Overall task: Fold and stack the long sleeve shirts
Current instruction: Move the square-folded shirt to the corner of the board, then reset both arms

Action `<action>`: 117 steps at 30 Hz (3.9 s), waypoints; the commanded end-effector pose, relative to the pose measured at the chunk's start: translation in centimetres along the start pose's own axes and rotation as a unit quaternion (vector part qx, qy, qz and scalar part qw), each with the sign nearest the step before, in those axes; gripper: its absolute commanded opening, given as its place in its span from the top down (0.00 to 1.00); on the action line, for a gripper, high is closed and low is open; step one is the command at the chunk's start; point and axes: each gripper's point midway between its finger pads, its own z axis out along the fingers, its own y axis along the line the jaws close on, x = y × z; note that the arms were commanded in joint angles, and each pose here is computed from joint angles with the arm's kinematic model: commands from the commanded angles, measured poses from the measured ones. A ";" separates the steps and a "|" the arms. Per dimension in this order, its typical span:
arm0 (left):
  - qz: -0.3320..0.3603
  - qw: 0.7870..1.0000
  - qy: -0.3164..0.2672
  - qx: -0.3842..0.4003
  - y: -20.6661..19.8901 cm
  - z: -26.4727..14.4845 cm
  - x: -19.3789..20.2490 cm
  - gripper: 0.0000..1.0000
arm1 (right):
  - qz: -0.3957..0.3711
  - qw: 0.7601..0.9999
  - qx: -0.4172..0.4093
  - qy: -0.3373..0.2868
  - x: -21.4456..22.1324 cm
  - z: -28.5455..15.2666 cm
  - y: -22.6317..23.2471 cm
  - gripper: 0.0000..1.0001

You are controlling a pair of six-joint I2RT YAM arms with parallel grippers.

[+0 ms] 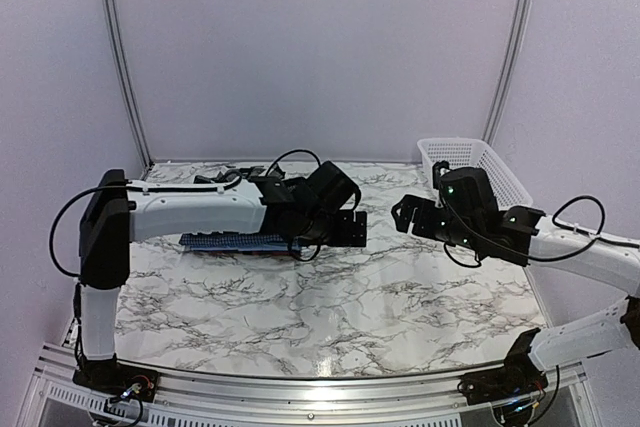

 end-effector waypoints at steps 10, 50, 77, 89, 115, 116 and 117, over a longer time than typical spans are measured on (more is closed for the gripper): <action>-0.028 0.998 0.045 -0.046 4.1 7.4 1.5 0.01 | 0.019 0.998 0.056 -0.011 0.1 -2.8 -3.6 0.01; -0.107 0.984 0.065 -0.124 29.8 8.4 -6.0 0.01 | 0.020 0.999 0.044 0.007 1.4 -1.7 -3.4 0.01; -0.069 0.995 0.020 -0.071 31.0 3.8 -14.0 0.01 | -0.001 0.999 0.049 0.009 0.6 -1.0 -2.7 0.01; -0.002 0.999 -0.042 -0.032 22.0 -4.3 -14.2 0.01 | -0.026 0.997 0.061 -0.033 -2.7 -2.0 -2.0 0.02; -0.013 0.984 -0.176 0.004 19.7 -15.6 -6.9 0.01 | -0.043 0.989 0.064 -0.128 -7.0 -4.0 -1.7 0.01; -0.014 0.984 -0.176 0.003 19.8 -15.6 -6.8 0.01 | -0.044 0.988 0.062 -0.131 -7.0 -4.2 -1.7 0.02; -0.015 0.984 -0.176 0.001 19.9 -15.5 -6.7 0.01 | -0.046 0.988 0.060 -0.135 -7.0 -4.4 -1.7 0.01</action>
